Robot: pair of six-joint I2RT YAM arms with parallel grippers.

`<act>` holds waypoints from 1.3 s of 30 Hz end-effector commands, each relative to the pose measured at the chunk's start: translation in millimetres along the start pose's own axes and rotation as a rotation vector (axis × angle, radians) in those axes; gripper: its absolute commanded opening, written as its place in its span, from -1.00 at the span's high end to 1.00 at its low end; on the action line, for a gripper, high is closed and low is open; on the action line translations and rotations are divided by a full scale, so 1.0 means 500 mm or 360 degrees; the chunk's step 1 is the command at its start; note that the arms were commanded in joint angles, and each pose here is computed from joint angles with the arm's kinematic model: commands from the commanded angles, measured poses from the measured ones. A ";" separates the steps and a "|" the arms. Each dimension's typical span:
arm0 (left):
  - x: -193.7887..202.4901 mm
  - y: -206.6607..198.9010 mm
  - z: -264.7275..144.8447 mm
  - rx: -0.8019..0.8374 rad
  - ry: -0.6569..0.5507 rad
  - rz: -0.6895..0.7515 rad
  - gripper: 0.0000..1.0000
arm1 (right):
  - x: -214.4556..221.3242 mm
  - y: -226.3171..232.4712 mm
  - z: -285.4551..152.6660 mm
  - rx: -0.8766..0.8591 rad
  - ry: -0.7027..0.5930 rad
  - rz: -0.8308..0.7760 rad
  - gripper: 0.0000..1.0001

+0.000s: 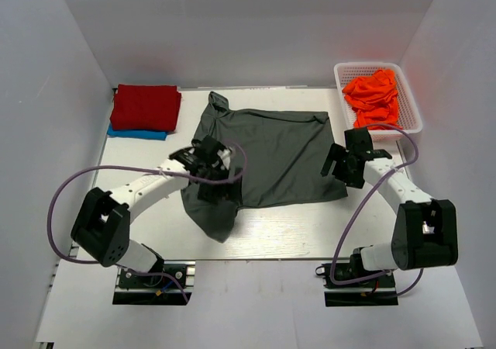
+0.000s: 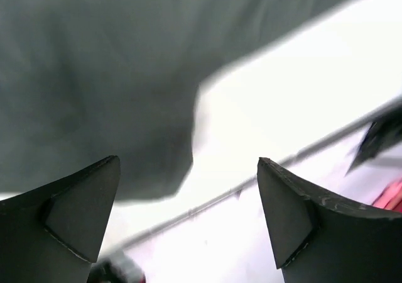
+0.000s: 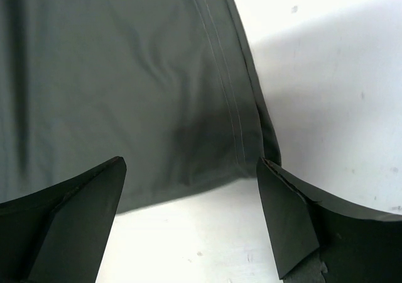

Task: Fold and stack the t-shirts
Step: Flatten out the tshirt

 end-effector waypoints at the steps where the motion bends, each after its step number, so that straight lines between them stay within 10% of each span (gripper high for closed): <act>1: 0.070 -0.055 -0.003 0.0052 0.0183 0.0017 -1.00 | 0.009 0.000 -0.018 -0.0061 -0.0016 0.0015 -0.81; 15: 0.186 0.010 0.096 -0.0553 0.0599 0.0212 -0.22 | 0.024 -0.026 -0.028 -0.0042 -0.0077 0.0065 -0.78; 19: 0.154 0.011 0.085 -0.0624 0.0534 0.0234 0.83 | 0.029 -0.027 -0.033 -0.0071 -0.0090 0.0062 -0.78; 21: 0.116 -0.006 0.067 -0.0623 0.0439 0.0226 1.00 | 0.038 -0.028 -0.031 -0.0075 -0.0064 0.0064 -0.78; 27: 0.031 -0.085 -0.059 -0.0398 0.0214 0.0330 1.00 | 0.044 -0.032 -0.027 -0.0069 -0.0034 0.0035 -0.75; 34: 0.150 -0.076 -0.119 -0.0334 0.0664 0.0271 1.00 | 0.055 -0.054 -0.028 0.0009 -0.0014 -0.0002 -0.75; 37: 0.224 -0.044 -0.124 -0.0385 0.0888 0.0196 0.24 | 0.064 -0.067 -0.014 0.0065 0.0024 -0.0017 -0.79; 39: 0.240 -0.044 -0.130 -0.0354 0.0936 0.0194 -0.99 | 0.069 -0.067 -0.008 0.0061 0.0060 -0.0068 -0.79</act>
Point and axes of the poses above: each gripper's point midway between its finger pads, its own z axis out along the fingers, its own y axis along the line the jaws close on, x = y × z, the point moved 4 cm from there along -z, back along the fingers, and after that the axes turned 14 degrees about z, right-handed, at the moved point
